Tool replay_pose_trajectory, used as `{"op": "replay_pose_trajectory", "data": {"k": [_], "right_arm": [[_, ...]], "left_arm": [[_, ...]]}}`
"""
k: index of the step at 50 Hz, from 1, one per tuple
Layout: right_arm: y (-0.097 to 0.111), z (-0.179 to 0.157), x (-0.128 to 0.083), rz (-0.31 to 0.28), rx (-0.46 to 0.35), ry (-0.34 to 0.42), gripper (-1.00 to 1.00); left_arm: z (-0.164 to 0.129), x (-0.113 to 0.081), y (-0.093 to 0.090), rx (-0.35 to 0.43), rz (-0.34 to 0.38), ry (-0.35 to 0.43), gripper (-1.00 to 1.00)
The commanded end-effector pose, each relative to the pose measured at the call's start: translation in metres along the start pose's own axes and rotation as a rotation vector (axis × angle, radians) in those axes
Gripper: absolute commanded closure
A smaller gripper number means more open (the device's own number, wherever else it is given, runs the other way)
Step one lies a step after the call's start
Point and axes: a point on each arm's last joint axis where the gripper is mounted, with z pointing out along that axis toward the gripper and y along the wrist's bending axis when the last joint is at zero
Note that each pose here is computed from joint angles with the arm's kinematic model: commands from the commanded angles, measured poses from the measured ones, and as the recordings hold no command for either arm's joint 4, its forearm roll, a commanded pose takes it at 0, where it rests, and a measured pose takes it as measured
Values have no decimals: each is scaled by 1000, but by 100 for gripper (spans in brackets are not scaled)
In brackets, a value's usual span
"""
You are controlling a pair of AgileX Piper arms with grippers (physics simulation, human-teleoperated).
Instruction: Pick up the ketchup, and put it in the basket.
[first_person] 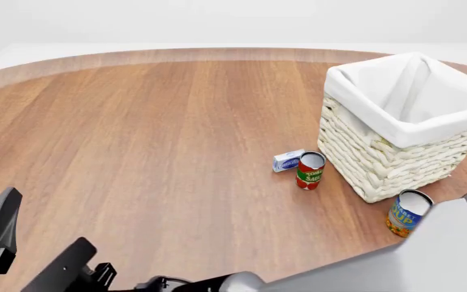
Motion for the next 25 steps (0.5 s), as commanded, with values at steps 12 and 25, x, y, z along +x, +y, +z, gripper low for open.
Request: {"op": "replay_pose_trajectory", "data": {"k": [12,25], "right_arm": [[4,17,2,-9,0,28,-100],[0,27,8,-11,9,48,-100]], "left_arm": [[0,0,0,0,0,0,-100],[0,0,0,0,0,0,-100]]}}
